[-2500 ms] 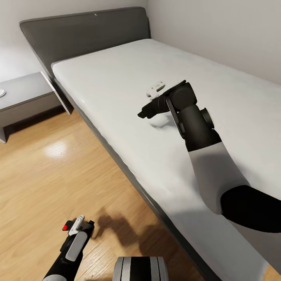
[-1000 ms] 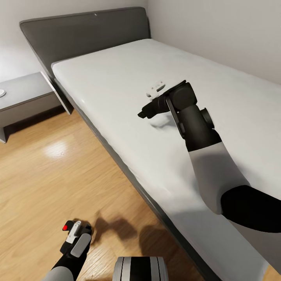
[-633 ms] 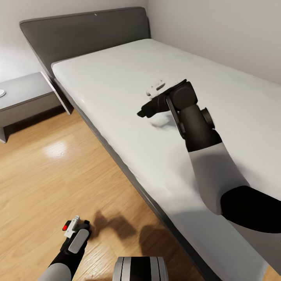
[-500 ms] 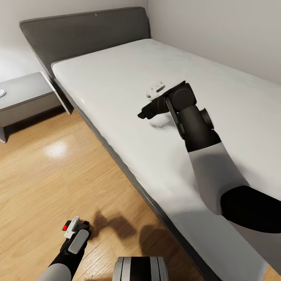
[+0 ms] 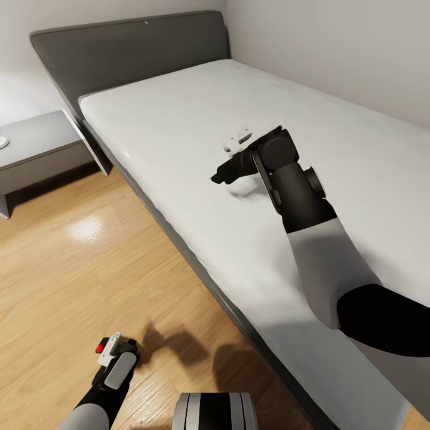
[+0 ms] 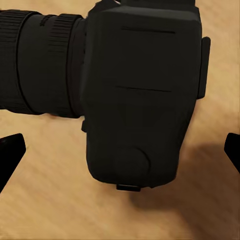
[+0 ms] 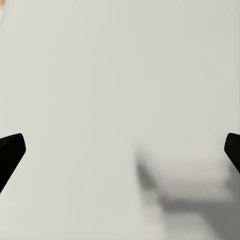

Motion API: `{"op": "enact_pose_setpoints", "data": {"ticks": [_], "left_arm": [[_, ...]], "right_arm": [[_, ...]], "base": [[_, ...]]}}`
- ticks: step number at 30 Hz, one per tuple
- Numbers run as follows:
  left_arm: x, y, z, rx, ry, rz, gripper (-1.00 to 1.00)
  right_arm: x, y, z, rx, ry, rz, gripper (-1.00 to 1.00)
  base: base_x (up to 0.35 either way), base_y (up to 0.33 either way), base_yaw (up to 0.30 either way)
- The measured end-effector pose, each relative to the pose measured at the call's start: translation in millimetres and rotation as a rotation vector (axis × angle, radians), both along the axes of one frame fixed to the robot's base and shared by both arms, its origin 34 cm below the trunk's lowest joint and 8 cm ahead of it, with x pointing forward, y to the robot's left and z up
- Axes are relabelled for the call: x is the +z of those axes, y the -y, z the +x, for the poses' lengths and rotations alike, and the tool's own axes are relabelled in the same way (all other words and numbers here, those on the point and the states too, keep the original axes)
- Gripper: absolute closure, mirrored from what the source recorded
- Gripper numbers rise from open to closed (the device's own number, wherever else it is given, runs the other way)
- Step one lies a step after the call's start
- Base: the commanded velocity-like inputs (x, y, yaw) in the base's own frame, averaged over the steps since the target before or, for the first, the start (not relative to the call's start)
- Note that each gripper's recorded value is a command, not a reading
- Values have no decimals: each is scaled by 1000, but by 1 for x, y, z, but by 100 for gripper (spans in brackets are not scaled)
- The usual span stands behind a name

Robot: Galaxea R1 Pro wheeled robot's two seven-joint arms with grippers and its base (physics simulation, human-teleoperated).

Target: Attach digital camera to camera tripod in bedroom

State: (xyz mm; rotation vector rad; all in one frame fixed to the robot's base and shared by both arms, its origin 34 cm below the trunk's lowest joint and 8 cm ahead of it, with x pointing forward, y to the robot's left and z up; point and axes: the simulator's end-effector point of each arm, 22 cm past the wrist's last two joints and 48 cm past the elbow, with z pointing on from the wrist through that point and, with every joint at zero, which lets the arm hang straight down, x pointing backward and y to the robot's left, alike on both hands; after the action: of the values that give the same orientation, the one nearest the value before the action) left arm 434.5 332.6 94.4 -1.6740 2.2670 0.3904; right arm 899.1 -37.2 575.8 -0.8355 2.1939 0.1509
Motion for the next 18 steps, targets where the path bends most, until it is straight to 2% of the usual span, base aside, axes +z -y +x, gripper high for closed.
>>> {"op": "enact_pose_setpoints", "data": {"ticks": [10, 18], "left_arm": [[-1, 1, -3, 4, -7, -3, -100], [-13, 1, -16, 4, -39, -4, -100]], "right_arm": [[2, 0, 0, 0, 4, 1, -100], [-26, 0, 3, 0, -28, 0, -100]], "base": [[0, 0, 0], [0, 0, 0]]}}
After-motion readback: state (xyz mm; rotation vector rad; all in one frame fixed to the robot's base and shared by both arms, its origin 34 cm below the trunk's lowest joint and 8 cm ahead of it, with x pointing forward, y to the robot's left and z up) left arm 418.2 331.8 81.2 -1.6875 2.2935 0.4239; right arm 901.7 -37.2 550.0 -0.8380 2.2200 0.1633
